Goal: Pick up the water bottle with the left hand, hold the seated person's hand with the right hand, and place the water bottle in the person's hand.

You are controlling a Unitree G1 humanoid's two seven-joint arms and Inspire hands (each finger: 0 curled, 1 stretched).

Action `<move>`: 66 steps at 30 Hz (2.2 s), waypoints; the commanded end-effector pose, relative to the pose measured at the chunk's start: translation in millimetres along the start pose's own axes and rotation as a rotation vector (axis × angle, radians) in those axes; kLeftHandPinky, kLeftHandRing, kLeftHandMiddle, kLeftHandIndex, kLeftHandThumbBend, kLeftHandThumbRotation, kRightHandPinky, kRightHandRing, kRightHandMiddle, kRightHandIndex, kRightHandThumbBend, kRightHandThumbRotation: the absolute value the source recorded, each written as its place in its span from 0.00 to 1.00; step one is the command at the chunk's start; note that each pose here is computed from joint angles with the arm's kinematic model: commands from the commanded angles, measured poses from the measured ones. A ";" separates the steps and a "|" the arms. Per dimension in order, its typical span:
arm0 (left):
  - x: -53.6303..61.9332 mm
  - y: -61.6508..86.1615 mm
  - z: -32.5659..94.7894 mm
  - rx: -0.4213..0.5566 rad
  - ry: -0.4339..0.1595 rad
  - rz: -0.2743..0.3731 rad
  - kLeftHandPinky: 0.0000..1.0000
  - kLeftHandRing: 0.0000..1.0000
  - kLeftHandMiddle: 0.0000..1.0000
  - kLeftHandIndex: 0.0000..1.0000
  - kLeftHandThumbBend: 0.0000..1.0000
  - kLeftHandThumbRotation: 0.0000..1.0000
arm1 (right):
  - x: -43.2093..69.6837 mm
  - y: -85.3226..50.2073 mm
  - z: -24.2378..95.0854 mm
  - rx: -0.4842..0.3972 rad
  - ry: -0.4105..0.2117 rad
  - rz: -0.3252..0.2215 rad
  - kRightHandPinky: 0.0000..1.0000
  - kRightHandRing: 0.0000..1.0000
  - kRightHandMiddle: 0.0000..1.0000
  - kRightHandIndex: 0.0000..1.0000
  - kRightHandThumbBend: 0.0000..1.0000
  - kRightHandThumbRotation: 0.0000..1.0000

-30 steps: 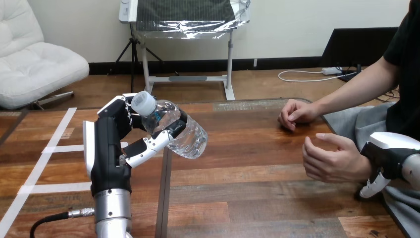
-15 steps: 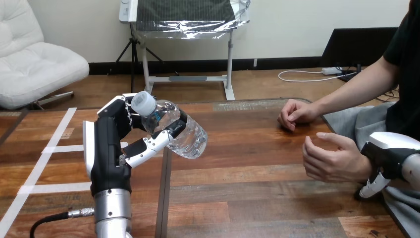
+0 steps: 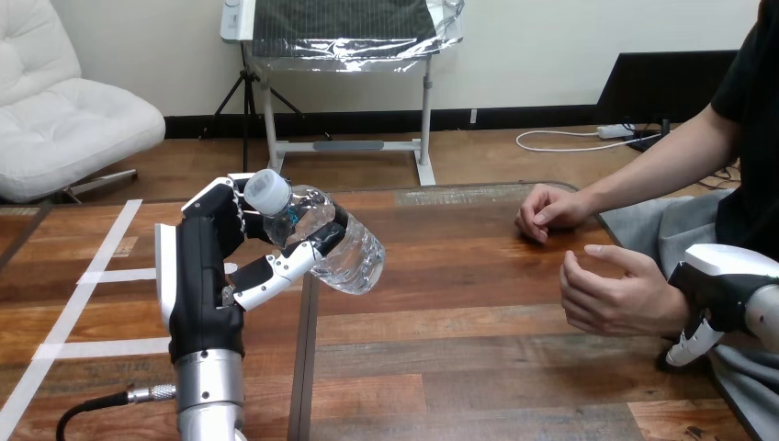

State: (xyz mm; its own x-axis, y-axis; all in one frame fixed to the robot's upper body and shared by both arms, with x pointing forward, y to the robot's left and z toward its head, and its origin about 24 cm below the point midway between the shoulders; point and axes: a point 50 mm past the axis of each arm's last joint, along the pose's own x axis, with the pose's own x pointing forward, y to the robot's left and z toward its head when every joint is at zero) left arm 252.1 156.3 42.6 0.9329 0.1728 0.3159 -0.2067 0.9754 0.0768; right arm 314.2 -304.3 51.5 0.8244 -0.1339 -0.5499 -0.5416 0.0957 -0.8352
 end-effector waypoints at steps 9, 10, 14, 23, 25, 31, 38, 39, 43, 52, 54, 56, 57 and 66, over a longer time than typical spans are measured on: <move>25.5 -13.8 25.6 -0.030 -0.134 -0.023 0.42 0.41 0.43 0.49 0.65 0.00 | -1.1 -12.8 10.3 0.038 -0.050 -0.061 0.21 0.31 0.43 0.44 0.64 0.00; 25.6 -14.2 25.9 -0.031 -0.134 -0.023 0.42 0.41 0.43 0.49 0.65 0.00 | -1.5 -13.4 10.5 0.038 -0.051 -0.065 0.21 0.31 0.43 0.44 0.64 0.00; 26.7 -17.3 28.2 -0.022 -0.139 -0.032 0.41 0.41 0.43 0.49 0.65 0.00 | -3.8 -17.2 10.5 0.024 -0.064 -0.098 0.20 0.30 0.41 0.44 0.65 0.00; 30.3 -25.5 33.5 -0.001 -0.150 -0.063 0.41 0.41 0.43 0.49 0.65 0.00 | -8.6 -26.2 12.5 0.040 -0.076 -0.148 0.18 0.27 0.38 0.40 0.66 0.00; 30.9 -27.8 34.9 0.003 -0.153 -0.069 0.42 0.41 0.42 0.48 0.65 0.00 | -10.2 -28.2 12.7 0.044 -0.082 -0.158 0.18 0.28 0.39 0.40 0.67 0.00; 32.9 -35.9 38.6 0.004 -0.156 -0.091 0.43 0.41 0.42 0.48 0.65 0.00 | -15.0 -33.8 13.8 0.048 -0.092 -0.193 0.20 0.29 0.39 0.39 0.69 0.00; 35.2 -46.9 42.9 -0.016 -0.164 -0.131 0.43 0.42 0.42 0.48 0.65 0.00 | -22.2 -41.0 16.8 0.057 -0.116 -0.222 0.20 0.29 0.39 0.40 0.69 0.00; 35.4 -48.3 43.5 -0.019 -0.165 -0.136 0.43 0.41 0.42 0.47 0.65 0.00 | -23.3 -41.8 17.1 0.059 -0.123 -0.228 0.20 0.29 0.39 0.40 0.70 0.00; 36.3 -53.7 45.8 -0.024 -0.162 -0.152 0.42 0.41 0.42 0.47 0.64 0.00 | -26.9 -44.6 18.2 0.062 -0.146 -0.248 0.19 0.28 0.37 0.40 0.71 0.00; 37.4 -67.1 50.5 -0.039 -0.160 -0.191 0.41 0.40 0.41 0.47 0.64 0.00 | -35.2 -51.9 22.0 0.026 -0.161 -0.276 0.18 0.27 0.37 0.40 0.70 0.00; 37.2 -70.4 51.3 -0.048 -0.155 -0.203 0.41 0.40 0.41 0.47 0.64 0.00 | -37.2 -53.5 22.9 0.023 -0.169 -0.284 0.18 0.27 0.36 0.40 0.71 0.00; 37.0 -73.3 52.0 -0.053 -0.152 -0.212 0.41 0.40 0.41 0.47 0.64 0.00 | -38.8 -54.7 23.6 0.022 -0.175 -0.292 0.18 0.26 0.36 0.40 0.71 0.00; 36.9 -74.4 52.3 -0.054 -0.151 -0.216 0.41 0.40 0.41 0.47 0.64 0.00 | -39.4 -55.1 24.1 0.023 -0.178 -0.295 0.18 0.26 0.36 0.40 0.71 0.00; 35.9 -84.8 53.9 -0.060 -0.147 -0.255 0.40 0.40 0.41 0.47 0.64 0.00 | -45.6 -58.5 29.0 0.021 -0.196 -0.325 0.17 0.24 0.34 0.38 0.72 0.00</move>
State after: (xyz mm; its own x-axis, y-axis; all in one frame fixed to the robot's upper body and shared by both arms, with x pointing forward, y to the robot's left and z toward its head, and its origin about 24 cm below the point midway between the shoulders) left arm 277.6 93.4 63.7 0.9488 -0.0729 0.3072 0.0202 0.9850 0.1715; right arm 307.3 -273.6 88.2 0.9303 0.0264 -0.3658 -0.3660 0.1309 -0.9213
